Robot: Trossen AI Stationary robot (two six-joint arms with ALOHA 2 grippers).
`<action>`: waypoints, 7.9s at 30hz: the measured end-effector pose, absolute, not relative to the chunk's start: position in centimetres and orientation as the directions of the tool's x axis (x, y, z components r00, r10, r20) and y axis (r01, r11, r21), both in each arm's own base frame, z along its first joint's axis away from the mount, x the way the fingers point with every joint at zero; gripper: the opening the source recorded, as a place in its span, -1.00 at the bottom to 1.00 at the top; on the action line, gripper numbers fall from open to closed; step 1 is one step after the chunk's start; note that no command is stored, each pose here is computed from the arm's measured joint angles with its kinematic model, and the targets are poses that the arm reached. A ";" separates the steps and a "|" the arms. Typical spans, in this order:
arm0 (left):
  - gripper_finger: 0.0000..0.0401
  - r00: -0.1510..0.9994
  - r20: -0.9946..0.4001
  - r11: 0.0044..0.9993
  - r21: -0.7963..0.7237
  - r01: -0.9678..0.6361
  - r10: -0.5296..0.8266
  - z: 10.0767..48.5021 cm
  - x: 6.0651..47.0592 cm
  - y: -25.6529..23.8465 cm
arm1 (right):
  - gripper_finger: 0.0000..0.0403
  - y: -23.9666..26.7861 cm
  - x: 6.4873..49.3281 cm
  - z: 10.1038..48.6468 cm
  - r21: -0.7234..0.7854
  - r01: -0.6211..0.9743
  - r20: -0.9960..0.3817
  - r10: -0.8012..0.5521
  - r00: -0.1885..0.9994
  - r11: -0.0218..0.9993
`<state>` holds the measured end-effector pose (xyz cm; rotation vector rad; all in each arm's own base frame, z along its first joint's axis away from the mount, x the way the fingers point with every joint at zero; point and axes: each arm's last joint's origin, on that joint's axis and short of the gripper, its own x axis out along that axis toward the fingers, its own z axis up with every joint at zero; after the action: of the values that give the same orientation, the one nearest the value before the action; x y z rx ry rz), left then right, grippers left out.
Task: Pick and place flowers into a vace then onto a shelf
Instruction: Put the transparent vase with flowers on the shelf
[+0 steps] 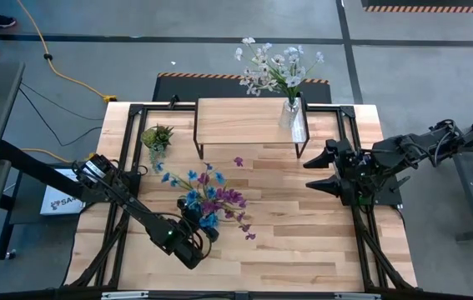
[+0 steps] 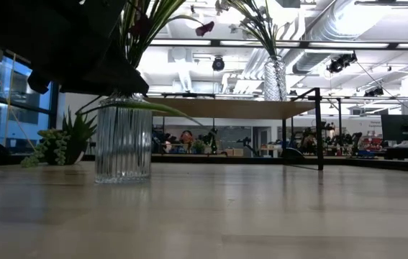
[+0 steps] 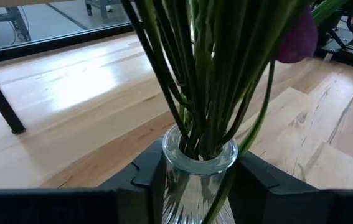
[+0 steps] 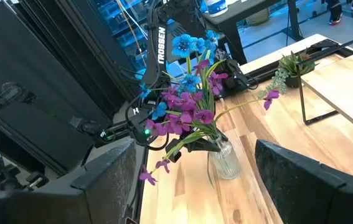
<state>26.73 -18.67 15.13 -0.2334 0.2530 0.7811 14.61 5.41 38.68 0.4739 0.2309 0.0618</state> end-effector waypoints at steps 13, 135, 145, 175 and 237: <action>-0.20 0.699 -0.298 0.725 -0.032 -0.688 0.650 17.5 27.5 -19.3 | 0.57 5.4 14.6 38.7 0.452 -0.007 -0.206 0.112 0.972 0.892; -0.20 0.441 -0.196 0.389 -0.254 -0.886 0.876 42.1 26.4 13.2 | 0.57 5.6 14.6 38.7 0.447 -0.077 -0.209 0.188 0.960 0.891; -0.20 0.419 -0.126 0.360 -0.334 -0.871 0.899 43.3 25.4 13.8 | 0.57 5.6 14.6 38.7 0.448 -0.084 -0.209 0.196 0.958 0.890; -0.20 0.354 -0.241 0.296 -0.248 -0.923 0.904 41.4 26.0 16.6 | 0.57 5.7 14.6 38.7 0.450 -0.092 -0.210 0.205 0.956 0.889; -0.20 0.266 -0.475 0.240 -0.116 -0.964 0.839 35.1 30.0 16.3 | 0.57 5.8 14.5 38.8 0.458 -0.131 -0.203 0.246 0.948 0.880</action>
<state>30.00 16.26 35.14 -0.4246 0.3457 1.2671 14.54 5.80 38.75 0.4559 0.2607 0.1987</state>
